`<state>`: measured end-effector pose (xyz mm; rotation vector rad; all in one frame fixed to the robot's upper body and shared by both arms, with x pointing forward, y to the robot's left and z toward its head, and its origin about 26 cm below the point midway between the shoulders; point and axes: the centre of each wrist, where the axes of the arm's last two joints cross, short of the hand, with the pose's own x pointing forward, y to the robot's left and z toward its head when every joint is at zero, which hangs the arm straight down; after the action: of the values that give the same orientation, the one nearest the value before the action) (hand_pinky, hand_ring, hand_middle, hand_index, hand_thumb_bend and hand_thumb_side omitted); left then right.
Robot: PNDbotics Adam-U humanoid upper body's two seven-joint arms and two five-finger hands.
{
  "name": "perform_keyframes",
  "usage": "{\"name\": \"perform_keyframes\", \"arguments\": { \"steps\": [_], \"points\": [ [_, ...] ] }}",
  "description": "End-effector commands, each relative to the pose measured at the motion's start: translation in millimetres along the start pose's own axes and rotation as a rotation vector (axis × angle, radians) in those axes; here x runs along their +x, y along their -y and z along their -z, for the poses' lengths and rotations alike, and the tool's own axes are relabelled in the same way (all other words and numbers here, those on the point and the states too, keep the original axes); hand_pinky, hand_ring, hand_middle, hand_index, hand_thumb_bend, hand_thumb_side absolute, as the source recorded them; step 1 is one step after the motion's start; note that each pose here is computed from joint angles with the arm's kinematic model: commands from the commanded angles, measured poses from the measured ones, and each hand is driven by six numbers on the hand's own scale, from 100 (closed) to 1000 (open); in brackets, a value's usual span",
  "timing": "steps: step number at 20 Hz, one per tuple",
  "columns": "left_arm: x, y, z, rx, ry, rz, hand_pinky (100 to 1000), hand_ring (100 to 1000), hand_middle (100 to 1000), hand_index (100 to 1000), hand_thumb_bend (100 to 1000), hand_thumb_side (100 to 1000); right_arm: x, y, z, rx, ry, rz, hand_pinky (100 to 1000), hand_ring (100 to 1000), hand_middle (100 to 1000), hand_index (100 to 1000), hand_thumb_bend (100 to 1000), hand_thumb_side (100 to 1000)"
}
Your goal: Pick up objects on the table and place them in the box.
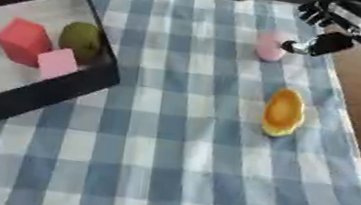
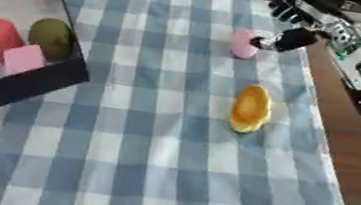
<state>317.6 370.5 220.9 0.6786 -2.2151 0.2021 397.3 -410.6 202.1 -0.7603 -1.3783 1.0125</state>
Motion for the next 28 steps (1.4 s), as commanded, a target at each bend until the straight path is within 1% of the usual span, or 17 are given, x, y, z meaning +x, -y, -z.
{"name": "perform_keyframes", "arguments": {
  "steps": [1, 6, 7, 10, 11, 12, 14, 16, 20, 21, 23, 24, 25, 27, 28],
  "points": [
    [6.7, -1.8, 6.2, -0.004, 0.027, 0.001, 858, 955, 825, 848, 100, 799, 5.0, 15.0, -2.1, -0.019, 0.013, -0.018, 846, 816, 755, 870, 511, 315],
    [7.2, -0.1, 6.4, -0.010, 0.028, -0.006, 858, 956, 826, 848, 100, 800, 0.4, 8.6, 2.3, -0.001, -0.022, -0.026, 845, 815, 752, 865, 490, 315],
    [7.3, 0.2, 6.4, -0.011, 0.027, -0.007, 858, 956, 826, 848, 100, 800, -0.6, 7.3, 3.2, 0.002, -0.026, -0.027, 844, 814, 751, 864, 472, 314],
    [7.1, 0.6, 6.2, -0.010, 0.026, -0.011, 858, 957, 826, 849, 100, 800, -3.1, 4.2, 5.8, 0.008, -0.038, -0.027, 843, 812, 749, 861, 456, 310],
    [7.3, 0.7, 6.3, -0.010, 0.026, -0.012, 859, 957, 827, 849, 100, 800, -4.1, 3.5, 6.4, 0.008, -0.043, -0.029, 841, 810, 746, 858, 414, 306],
    [7.4, 0.8, 6.4, -0.010, 0.027, -0.013, 859, 957, 827, 849, 100, 800, -4.9, 3.0, 7.0, 0.009, -0.048, -0.031, 841, 810, 745, 857, 404, 303],
    [7.8, 1.4, 6.5, -0.011, 0.028, -0.015, 859, 958, 827, 849, 100, 800, -6.3, 1.8, 8.0, 0.010, -0.058, -0.038, 840, 809, 741, 853, 347, 287],
    [7.6, 2.0, 6.3, -0.014, 0.026, -0.017, 859, 958, 827, 849, 100, 801, -7.5, 0.2, 9.0, 0.011, -0.065, -0.041, 839, 808, 740, 851, 328, 281],
    [7.7, 2.3, 6.4, -0.015, 0.026, -0.019, 859, 959, 828, 849, 100, 795, -9.8, -2.0, 10.2, 0.011, -0.077, -0.034, 835, 805, 733, 847, 241, 243],
    [7.8, 2.5, 6.4, -0.016, 0.026, -0.020, 859, 959, 828, 849, 100, 800, -10.2, -2.2, 10.5, 0.011, -0.078, -0.032, 833, 802, 727, 843, 181, 229],
    [7.7, 2.8, 6.3, -0.019, 0.025, -0.020, 860, 960, 828, 849, 100, 800, -11.3, -2.4, 9.1, 0.008, -0.075, -0.025, 828, 792, 697, 822, 100, 215],
    [7.7, 2.8, 6.4, -0.020, 0.025, -0.020, 860, 960, 828, 849, 100, 800, -13.3, -2.2, 5.2, 0.009, -0.069, -0.023, 827, 790, 693, 819, 100, 209],
    [7.9, 3.0, 6.5, -0.021, 0.026, -0.020, 860, 960, 828, 849, 100, 800, -14.5, -1.9, 1.3, 0.012, -0.065, -0.024, 829, 792, 701, 823, 161, 184],
    [8.7, 3.9, 6.9, -0.024, 0.030, -0.023, 860, 960, 828, 849, 100, 800, -15.2, -1.9, -4.6, 0.022, -0.064, -0.034, 828, 792, 704, 826, 187, 164],
    [9.1, 4.4, 7.1, -0.027, 0.031, -0.025, 860, 960, 828, 849, 100, 800, -15.1, -2.5, -6.1, 0.025, -0.065, -0.035, 828, 791, 704, 825, 185, 159]
  ]
}}
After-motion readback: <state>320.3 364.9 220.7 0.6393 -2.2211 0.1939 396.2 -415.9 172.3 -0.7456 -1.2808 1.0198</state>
